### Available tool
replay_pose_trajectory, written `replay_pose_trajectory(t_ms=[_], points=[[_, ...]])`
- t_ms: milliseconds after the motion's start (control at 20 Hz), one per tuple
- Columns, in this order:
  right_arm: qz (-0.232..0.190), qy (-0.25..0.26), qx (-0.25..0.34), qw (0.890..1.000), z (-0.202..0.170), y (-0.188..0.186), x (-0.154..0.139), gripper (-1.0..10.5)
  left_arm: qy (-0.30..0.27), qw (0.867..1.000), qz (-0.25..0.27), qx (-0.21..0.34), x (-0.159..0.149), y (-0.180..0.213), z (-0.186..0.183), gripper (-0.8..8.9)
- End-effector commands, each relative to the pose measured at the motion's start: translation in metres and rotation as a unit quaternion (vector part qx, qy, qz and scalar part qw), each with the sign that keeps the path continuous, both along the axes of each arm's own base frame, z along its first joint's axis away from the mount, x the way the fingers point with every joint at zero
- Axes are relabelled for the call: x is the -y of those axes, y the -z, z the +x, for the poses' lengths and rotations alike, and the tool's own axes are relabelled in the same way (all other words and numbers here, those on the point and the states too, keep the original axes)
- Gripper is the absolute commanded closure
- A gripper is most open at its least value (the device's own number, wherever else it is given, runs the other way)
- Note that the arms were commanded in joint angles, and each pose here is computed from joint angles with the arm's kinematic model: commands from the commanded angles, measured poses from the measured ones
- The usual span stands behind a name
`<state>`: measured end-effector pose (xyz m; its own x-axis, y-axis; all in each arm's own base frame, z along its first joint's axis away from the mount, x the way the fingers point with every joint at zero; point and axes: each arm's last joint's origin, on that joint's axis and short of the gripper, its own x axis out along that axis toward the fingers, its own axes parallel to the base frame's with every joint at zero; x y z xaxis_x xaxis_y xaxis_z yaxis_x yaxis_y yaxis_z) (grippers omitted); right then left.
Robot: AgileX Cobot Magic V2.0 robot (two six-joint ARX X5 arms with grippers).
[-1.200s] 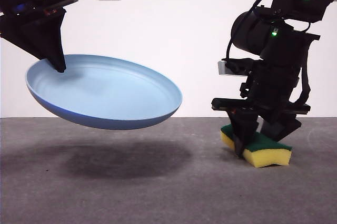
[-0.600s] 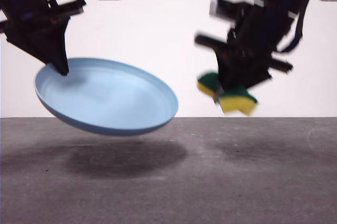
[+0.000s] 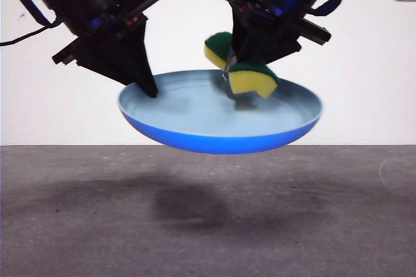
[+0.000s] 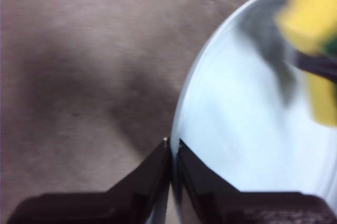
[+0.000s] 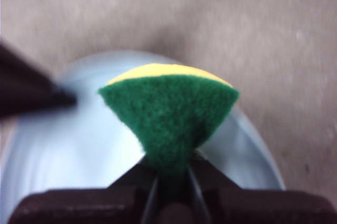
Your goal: Pick up the plate,pick up the cloth,clean the plate with the cloth
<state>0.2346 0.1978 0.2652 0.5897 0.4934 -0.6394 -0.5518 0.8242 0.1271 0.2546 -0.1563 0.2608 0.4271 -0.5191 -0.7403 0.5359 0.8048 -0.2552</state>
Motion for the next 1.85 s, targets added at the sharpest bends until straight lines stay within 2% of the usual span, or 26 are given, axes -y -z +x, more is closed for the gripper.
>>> replay_pose_trajectory(t_ms=[50,150,300,500,600,700,800,950,1050,1250,1350,1500,1600,1850], points=[[0.007,0.002,0.003,1.0,0.006,0.008,-0.007,9.6,0.008,1.0,-0.009,0.0,0.008,0.001,-0.003,8.21],[-0.002,-0.004,-0.011,1.0,0.009,0.019,-0.013,9.6,0.004,1.0,-0.019,0.003,0.01,0.0,-0.003,8.21],[0.01,-0.057,-0.058,0.997,0.005,0.035,-0.028,9.6,-0.006,0.999,-0.031,0.011,0.011,-0.002,-0.001,8.21],[0.008,-0.106,-0.069,0.992,-0.014,0.038,-0.047,9.6,-0.025,0.999,-0.022,0.024,0.007,-0.003,0.002,8.21],[-0.009,-0.119,-0.086,0.989,-0.023,0.041,-0.051,9.6,-0.042,0.999,-0.012,0.033,0.004,-0.003,0.005,8.21],[-0.048,-0.128,-0.11,0.985,-0.03,0.046,-0.048,9.6,-0.055,0.998,-0.011,0.03,-0.004,-0.003,0.009,8.21],[-0.1,-0.107,-0.128,0.981,-0.034,0.052,-0.041,9.6,-0.062,0.998,-0.008,0.022,-0.01,-0.001,0.011,8.21],[-0.208,-0.026,-0.085,0.974,-0.029,0.056,-0.026,9.6,-0.043,0.999,-0.016,-0.006,-0.017,0.001,0.011,8.21],[-0.231,0.025,-0.046,0.971,-0.021,0.054,-0.02,9.6,-0.027,0.999,-0.024,-0.023,-0.017,0.002,0.009,8.21],[-0.142,0.038,-0.009,0.989,0.0,0.044,-0.021,9.6,0.022,0.996,-0.075,-0.045,-0.013,0.0,0.007,8.21],[-0.075,0.002,-0.004,0.997,0.003,0.039,-0.028,9.6,0.033,0.995,-0.088,-0.045,-0.012,-0.001,0.007,8.21],[0.003,-0.059,-0.026,0.998,0.0,0.034,-0.039,9.6,0.032,0.994,-0.095,-0.033,-0.012,-0.003,0.009,8.21],[0.01,-0.084,-0.038,0.996,-0.008,0.035,-0.046,9.6,0.027,0.994,-0.102,-0.019,-0.011,-0.005,0.011,8.21],[-0.008,-0.141,-0.09,0.986,-0.03,0.041,-0.056,9.6,-0.011,0.994,-0.112,0.013,-0.014,-0.01,0.019,8.21]])
